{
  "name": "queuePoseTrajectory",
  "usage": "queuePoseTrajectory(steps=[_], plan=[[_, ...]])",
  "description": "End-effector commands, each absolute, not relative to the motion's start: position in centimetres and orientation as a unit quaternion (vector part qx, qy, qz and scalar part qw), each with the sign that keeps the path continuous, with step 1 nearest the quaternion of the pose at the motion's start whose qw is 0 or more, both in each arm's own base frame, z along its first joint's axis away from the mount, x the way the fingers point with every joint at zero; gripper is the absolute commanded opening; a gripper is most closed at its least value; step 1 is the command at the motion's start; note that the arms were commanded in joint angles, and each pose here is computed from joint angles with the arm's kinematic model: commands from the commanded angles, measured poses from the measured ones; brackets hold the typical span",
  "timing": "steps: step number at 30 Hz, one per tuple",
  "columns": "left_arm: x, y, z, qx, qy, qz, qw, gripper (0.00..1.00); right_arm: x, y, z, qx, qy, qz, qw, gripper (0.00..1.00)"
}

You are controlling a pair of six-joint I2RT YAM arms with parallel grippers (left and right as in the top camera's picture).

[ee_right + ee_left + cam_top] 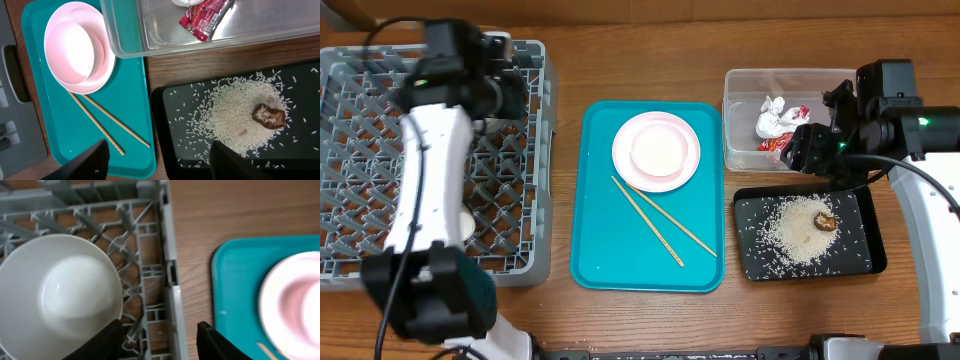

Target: Sort waste into correct bins and load items into the dishwasher

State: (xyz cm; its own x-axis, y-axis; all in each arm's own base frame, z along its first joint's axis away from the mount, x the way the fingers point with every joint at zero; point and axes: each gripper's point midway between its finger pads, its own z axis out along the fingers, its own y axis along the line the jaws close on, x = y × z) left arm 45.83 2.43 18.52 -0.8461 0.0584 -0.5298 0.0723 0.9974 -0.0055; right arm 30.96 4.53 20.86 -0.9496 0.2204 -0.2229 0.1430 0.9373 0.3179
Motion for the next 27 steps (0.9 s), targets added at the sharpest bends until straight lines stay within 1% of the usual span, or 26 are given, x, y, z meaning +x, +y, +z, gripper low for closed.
queuePoseTrajectory(steps=[1,5,12,15,20,23,27], plan=[[46.1,5.0,15.4,0.006,0.968,0.107,0.227,0.49,31.1,4.5,21.3,0.09,0.975,0.149,0.137,0.66],[46.1,5.4,13.5,-0.008,0.971,0.129,0.203,0.47,31.1,4.5,21.3,0.09,0.975,0.149,0.137,0.66],[46.1,5.3,13.5,-0.007,0.971,0.128,0.203,0.45,31.1,4.5,21.3,0.09,0.975,0.149,0.137,0.66],[46.1,5.3,13.6,-0.007,0.97,0.128,0.205,0.49,31.1,4.5,21.3,0.091,0.975,0.149,0.137,0.66],[46.1,5.3,13.6,-0.007,0.97,0.128,0.205,0.49,31.1,4.5,21.3,0.09,0.975,0.15,0.137,0.66],[46.2,5.4,13.3,-0.008,0.971,0.128,0.204,0.45,31.1,4.5,21.3,0.091,0.975,0.15,0.137,0.66],[46.1,5.5,12.0,-0.007,0.974,0.128,0.188,0.43,31.1,4.5,21.3,0.09,0.975,0.15,0.137,0.66]])
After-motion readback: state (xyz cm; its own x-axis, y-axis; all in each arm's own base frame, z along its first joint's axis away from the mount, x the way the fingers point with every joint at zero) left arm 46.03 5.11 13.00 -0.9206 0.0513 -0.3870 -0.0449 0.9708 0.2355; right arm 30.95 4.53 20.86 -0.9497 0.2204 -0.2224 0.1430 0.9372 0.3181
